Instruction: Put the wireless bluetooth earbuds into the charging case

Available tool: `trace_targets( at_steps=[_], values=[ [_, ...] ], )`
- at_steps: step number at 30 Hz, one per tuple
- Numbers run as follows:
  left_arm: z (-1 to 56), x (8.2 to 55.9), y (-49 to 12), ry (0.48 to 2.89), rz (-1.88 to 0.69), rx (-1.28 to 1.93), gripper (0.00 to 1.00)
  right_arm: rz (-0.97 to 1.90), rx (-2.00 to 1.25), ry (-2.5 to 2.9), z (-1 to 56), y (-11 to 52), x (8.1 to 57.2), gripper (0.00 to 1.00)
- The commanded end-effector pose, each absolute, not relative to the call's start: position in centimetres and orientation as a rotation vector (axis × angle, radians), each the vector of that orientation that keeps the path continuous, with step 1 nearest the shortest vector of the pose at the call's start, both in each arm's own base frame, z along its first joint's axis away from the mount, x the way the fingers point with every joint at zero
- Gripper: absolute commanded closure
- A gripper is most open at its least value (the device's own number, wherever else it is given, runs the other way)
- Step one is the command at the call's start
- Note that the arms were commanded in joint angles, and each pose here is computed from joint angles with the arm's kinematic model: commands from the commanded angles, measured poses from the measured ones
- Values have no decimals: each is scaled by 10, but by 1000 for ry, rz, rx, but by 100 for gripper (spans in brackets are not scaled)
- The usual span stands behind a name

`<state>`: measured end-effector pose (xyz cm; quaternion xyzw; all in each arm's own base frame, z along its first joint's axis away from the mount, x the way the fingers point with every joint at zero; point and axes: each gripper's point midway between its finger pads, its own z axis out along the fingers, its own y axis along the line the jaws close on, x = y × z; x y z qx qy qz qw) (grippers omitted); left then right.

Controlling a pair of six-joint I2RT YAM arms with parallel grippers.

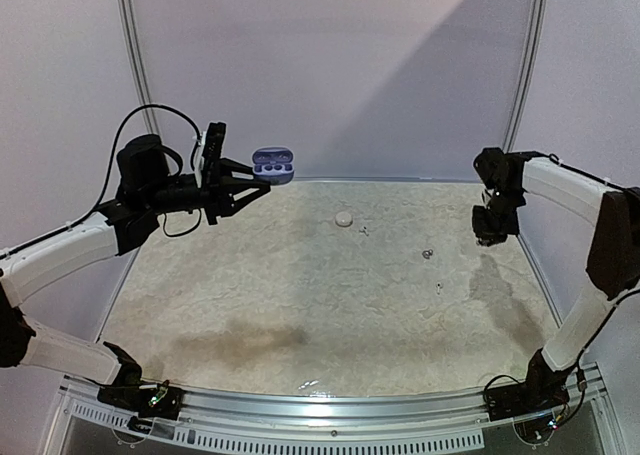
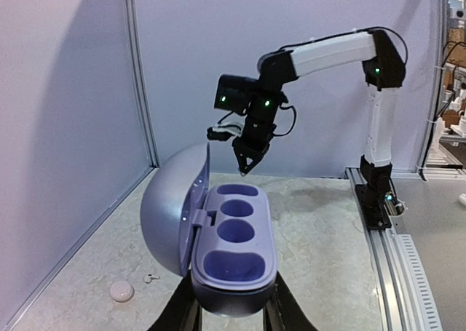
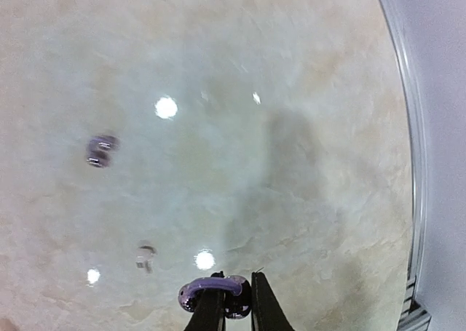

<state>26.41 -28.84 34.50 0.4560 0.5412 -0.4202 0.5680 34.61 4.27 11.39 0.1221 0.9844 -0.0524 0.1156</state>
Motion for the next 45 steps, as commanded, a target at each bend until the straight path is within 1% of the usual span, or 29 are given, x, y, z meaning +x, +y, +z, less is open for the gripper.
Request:
trace_targets(
  at_steps=[1, 4, 8, 10, 13, 17, 21, 25, 35, 39, 45],
  values=[
    [341, 279, -289, 1293, -939, 1003, 100, -64, 155, 2548, 217, 96, 374, 100],
    [345, 286, -294, 1287, -923, 959, 100, 65, -22, 2275, 302, 164, 375, 100],
    [356, 292, -303, 1236, -888, 939, 100, 252, -166, 1939, 404, 245, 355, 100],
    [361, 294, -309, 1220, -875, 933, 100, 307, -213, 1804, 442, 279, 340, 100],
    [364, 295, -314, 1176, -819, 953, 100, 339, -294, 1664, 476, 323, 322, 100],
    [368, 294, -316, 1136, -788, 960, 100, 389, -408, 1562, 493, 376, 301, 100],
    [374, 290, -316, 1108, -794, 964, 100, 345, -528, 1516, 483, 418, 294, 100],
    [379, 291, -315, 1110, -799, 935, 100, 346, -578, 1501, 474, 442, 290, 100],
    [387, 291, -310, 1127, -848, 871, 100, 279, -609, 1529, 449, 451, 298, 100],
    [387, 289, -310, 1113, -839, 883, 100, 214, -622, 1527, 442, 449, 302, 100],
    [391, 288, -310, 1098, -843, 877, 100, 192, -656, 1536, 430, 455, 304, 100]
  ],
)
